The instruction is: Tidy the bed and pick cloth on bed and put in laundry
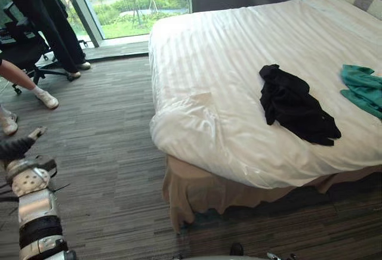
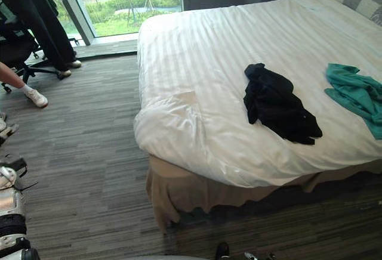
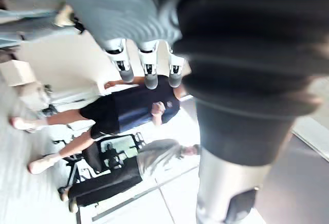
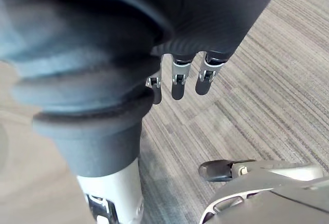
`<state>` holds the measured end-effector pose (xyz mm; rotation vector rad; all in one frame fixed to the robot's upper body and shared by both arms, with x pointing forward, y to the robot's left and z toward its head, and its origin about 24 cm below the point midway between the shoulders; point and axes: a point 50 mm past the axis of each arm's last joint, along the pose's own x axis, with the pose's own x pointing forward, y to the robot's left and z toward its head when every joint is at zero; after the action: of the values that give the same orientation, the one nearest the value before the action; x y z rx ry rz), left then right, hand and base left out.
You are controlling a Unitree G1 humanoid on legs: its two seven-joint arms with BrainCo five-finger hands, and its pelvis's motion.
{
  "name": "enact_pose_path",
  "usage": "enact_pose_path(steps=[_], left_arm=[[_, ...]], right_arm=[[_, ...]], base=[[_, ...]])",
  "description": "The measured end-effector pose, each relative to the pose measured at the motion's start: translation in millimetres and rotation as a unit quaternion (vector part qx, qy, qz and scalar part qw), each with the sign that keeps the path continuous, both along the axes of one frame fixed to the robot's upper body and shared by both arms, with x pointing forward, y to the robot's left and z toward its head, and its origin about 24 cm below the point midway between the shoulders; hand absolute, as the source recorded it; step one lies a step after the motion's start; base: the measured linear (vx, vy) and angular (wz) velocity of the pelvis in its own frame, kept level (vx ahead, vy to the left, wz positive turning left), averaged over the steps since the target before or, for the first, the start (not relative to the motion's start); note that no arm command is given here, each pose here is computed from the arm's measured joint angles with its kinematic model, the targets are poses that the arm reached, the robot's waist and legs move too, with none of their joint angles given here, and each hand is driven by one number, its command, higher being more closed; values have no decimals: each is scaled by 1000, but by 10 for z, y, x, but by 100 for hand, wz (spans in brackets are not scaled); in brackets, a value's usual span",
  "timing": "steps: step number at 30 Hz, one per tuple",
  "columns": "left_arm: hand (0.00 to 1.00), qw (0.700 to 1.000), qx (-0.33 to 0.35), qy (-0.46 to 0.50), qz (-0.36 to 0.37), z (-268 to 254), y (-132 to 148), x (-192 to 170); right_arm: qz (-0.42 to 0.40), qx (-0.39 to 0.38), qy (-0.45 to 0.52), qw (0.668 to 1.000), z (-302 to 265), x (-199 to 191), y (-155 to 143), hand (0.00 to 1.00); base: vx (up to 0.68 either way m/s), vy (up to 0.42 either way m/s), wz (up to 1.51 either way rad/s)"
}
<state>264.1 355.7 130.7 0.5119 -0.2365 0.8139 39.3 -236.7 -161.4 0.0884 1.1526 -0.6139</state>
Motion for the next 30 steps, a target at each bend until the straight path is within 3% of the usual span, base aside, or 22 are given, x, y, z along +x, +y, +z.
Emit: enact_pose_path(steps=[8,15,19,25,30], left_arm=[[0,988,121,19,-99,402,-687,690],[0,971,196,3,-140,1085,-1245,1200],[0,966,225,-8,-128,1465,-1361,1319],[0,964,247,-28,-96,1939,-1297,1322],[0,964,244,-8,-103,1998,-1301,1352]], right_arm=[[-10,1,-5,1000,1,25,1,0],[-18,9,-50,999,40,361,27,0],[-21,13,-71,997,63,504,57,0],[-40,13,-101,994,101,655,81,0],[-35,9,-122,992,136,764,133,0]], base=[[-20,-4,-13],[-69,-21,-8],[-75,-11,-16],[-25,12,-8],[18,52,-3]])
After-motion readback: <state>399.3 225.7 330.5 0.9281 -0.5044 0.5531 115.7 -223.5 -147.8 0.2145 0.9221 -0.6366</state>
